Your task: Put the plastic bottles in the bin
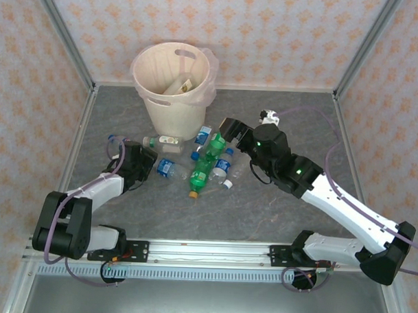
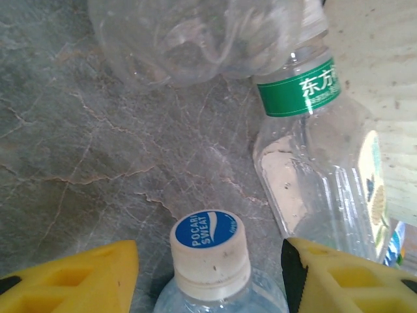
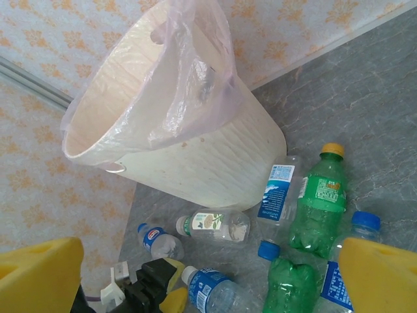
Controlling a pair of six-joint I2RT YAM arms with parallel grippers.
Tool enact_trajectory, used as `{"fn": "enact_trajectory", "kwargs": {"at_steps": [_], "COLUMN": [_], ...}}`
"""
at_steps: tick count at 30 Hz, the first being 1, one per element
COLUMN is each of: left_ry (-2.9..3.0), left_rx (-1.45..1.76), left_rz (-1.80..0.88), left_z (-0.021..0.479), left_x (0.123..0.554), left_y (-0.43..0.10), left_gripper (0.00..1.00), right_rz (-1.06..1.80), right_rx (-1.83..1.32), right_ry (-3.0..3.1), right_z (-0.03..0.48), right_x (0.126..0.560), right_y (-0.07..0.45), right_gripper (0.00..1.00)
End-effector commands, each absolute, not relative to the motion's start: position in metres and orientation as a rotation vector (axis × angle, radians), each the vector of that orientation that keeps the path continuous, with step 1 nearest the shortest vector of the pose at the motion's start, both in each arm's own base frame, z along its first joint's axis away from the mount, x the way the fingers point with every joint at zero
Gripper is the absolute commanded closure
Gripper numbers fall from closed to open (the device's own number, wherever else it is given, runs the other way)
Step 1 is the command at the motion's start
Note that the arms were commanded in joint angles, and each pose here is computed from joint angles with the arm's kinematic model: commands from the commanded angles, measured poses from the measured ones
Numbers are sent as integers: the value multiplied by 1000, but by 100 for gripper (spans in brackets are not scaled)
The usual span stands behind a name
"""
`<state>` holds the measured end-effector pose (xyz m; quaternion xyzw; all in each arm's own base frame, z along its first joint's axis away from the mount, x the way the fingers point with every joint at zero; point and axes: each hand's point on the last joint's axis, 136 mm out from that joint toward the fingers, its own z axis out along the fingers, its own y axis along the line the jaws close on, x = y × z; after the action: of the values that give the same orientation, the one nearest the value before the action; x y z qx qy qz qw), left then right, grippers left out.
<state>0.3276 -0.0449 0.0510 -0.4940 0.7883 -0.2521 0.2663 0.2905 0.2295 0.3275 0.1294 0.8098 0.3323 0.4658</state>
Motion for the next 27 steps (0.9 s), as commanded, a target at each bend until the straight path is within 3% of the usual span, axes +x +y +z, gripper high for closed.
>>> {"fn": "enact_trajectory", "kwargs": {"at_steps": [1,10,14,19,27], "left_ry": [2125,2138,2143,2126,2044], "left_rx": [-1297,-1294,-1302,-1292,-1262], "left_rz": [-723,-702,-721,-727,-736], "left_z": [49,41,37,47,89], "left_x": [334,337,338,337,333], "left_y": [-48,-47,-47,-45,-39], "left_gripper": [39,42,51,71,75], "right_rz": [827,828,827,822,819], "right_rx": [331,333,329,334,324], "right_ry": [1986,1990,1995,1993,1996], "right_z": [330,330,328,328,329], "right_x": [287,287,287,288,290], "right_y": [225,226,227,226,229], "right_gripper": [0,0,0,0,0]}}
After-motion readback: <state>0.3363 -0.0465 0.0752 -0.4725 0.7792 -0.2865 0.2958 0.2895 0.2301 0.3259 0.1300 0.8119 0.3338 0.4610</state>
